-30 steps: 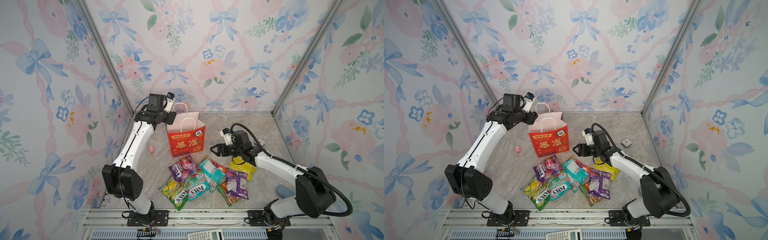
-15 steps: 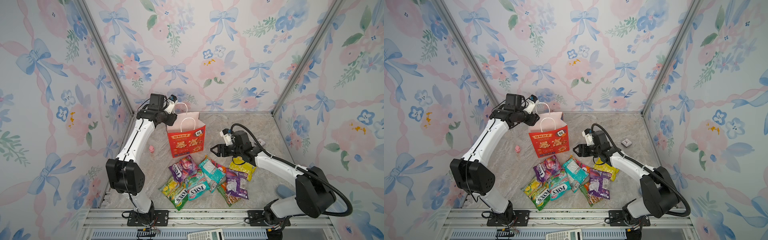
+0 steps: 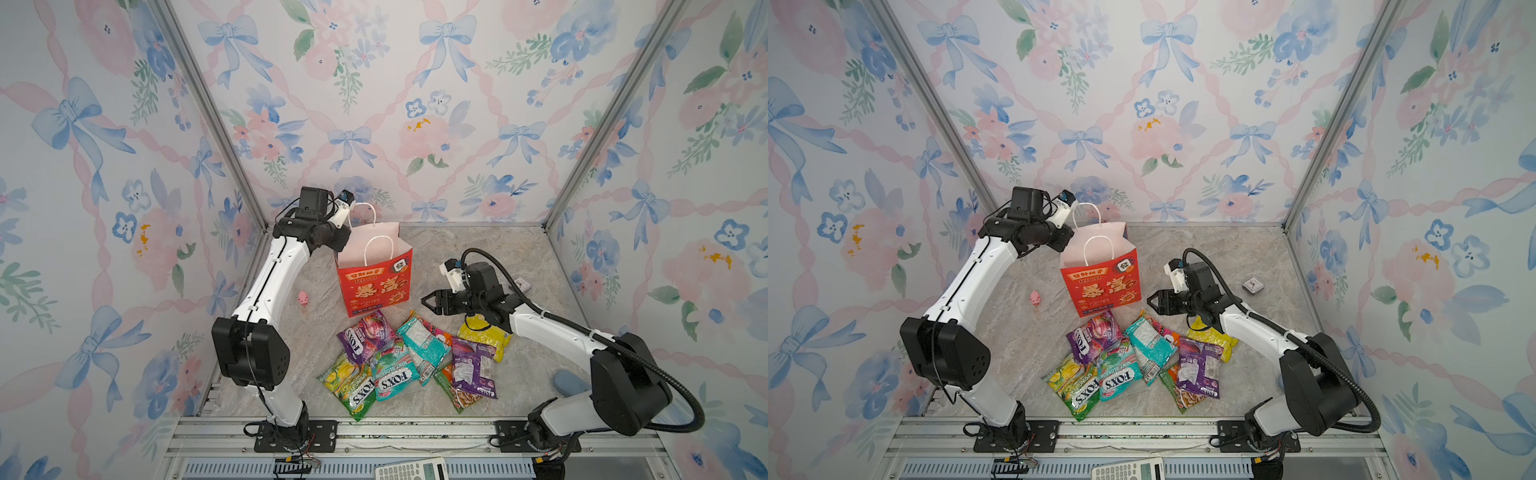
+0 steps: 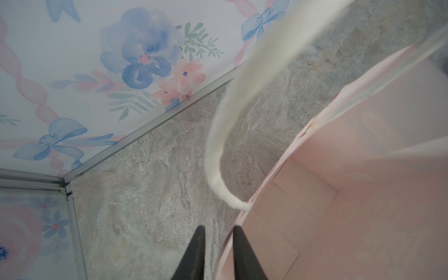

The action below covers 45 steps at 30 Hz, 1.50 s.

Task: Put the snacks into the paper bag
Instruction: 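Hold the bag open with the left gripper while the right lowers onto the teal packet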

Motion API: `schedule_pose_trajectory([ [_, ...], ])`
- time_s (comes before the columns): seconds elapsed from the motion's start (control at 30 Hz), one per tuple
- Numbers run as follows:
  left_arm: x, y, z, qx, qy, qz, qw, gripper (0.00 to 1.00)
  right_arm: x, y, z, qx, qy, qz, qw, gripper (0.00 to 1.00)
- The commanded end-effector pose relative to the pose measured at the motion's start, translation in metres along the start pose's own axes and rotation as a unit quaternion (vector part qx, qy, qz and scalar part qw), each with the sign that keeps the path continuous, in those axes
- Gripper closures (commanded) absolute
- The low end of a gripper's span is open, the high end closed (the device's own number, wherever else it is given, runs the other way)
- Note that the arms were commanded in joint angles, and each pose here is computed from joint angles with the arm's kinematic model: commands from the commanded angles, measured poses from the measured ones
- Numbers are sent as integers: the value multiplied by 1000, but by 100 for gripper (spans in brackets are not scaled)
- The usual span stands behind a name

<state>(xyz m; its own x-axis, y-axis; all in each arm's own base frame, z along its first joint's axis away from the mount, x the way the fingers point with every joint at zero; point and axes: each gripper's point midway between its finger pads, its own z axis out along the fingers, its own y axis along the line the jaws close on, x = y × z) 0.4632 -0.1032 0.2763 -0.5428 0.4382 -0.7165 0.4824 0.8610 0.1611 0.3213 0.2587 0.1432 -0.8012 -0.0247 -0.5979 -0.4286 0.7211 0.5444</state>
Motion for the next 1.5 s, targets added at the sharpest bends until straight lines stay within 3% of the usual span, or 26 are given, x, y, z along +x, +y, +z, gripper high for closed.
schedule_pose_trajectory([
  [0.0,-5,-2,-16,3,-8,-6,1000,85,-1,-2,1,-3,-1,-2,1000,36],
  [0.17,3,3,-27,-24,-2,-25,999,94,-1,-1,5,-8,5,-1,1000,38],
  [0.5,40,-1,-49,-51,19,-76,996,93,-7,4,14,-24,10,3,1000,39],
  [0.67,51,0,-45,-59,33,-96,993,82,-8,6,17,-32,13,8,999,38],
  [0.83,50,11,-41,-76,36,-117,990,61,-7,6,16,-28,17,9,999,39],
  [1.47,32,25,-28,-78,28,-133,988,52,62,-1,1,15,103,-24,994,39],
])
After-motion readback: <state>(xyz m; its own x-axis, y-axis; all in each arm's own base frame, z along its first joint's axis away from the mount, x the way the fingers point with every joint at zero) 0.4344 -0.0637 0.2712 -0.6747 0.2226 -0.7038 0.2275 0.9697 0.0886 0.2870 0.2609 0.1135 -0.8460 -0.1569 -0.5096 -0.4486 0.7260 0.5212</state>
